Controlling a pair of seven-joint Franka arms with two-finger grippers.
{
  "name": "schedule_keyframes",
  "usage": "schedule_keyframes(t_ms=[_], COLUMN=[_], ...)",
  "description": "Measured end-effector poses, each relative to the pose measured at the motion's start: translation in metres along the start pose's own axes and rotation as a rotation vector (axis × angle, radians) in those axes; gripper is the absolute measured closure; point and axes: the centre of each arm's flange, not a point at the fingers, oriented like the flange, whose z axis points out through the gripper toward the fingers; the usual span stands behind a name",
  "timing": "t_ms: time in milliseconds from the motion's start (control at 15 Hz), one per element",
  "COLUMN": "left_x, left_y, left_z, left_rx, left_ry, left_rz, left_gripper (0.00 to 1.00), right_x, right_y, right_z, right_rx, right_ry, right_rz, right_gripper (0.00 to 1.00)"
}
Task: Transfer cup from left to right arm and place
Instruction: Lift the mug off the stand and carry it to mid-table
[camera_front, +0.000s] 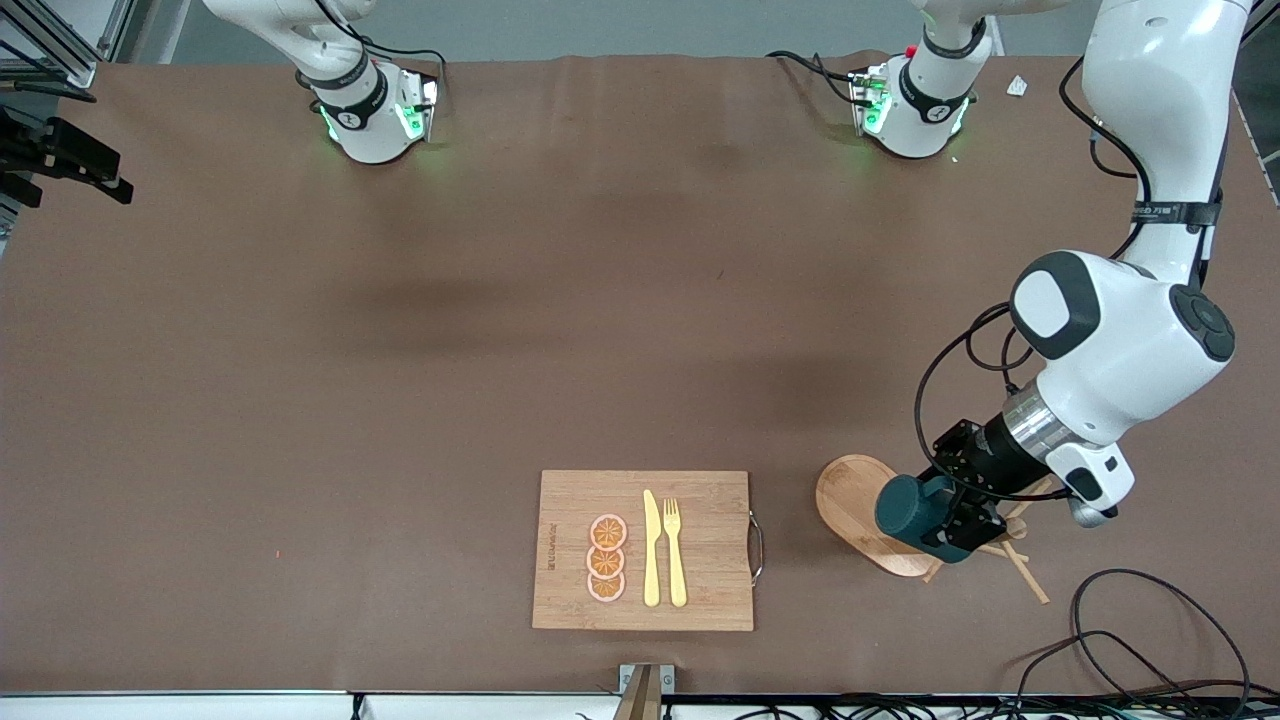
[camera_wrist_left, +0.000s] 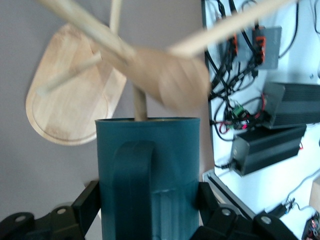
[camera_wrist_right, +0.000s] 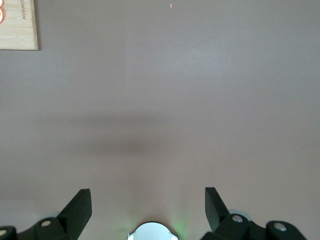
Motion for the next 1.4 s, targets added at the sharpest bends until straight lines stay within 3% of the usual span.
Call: schedule_keyframes(t_ms=[267,467,933,1400], left_x=[-0.029,-0.064,-0.2,-0.305], left_y=[0.006,0.008,-0.019,-0.091], left_z=[-0.011,-0.014,0.025,0.106], left_rx=[-0.013,-0.001,0.069,0.111], left_ry=[-0.023,-0.001,0.163,0.312], left_rz=[0.037,0.14,0.434,0.639], left_gripper=[0.17,0.17,0.17,0.17], right_x=[0.0,0.0,0.0,-0.001], right_y=[0.0,0.0,0.0,0.0], right_z=[0.0,0.0,0.0,0.001], right_rx=[0.0,0.0,0.0,0.0], right_ry=[0.0,0.0,-0.005,-0.007], right_rz=[0.0,0.0,0.0,0.0], right_gripper=[0.0,0.0,0.0,0.0])
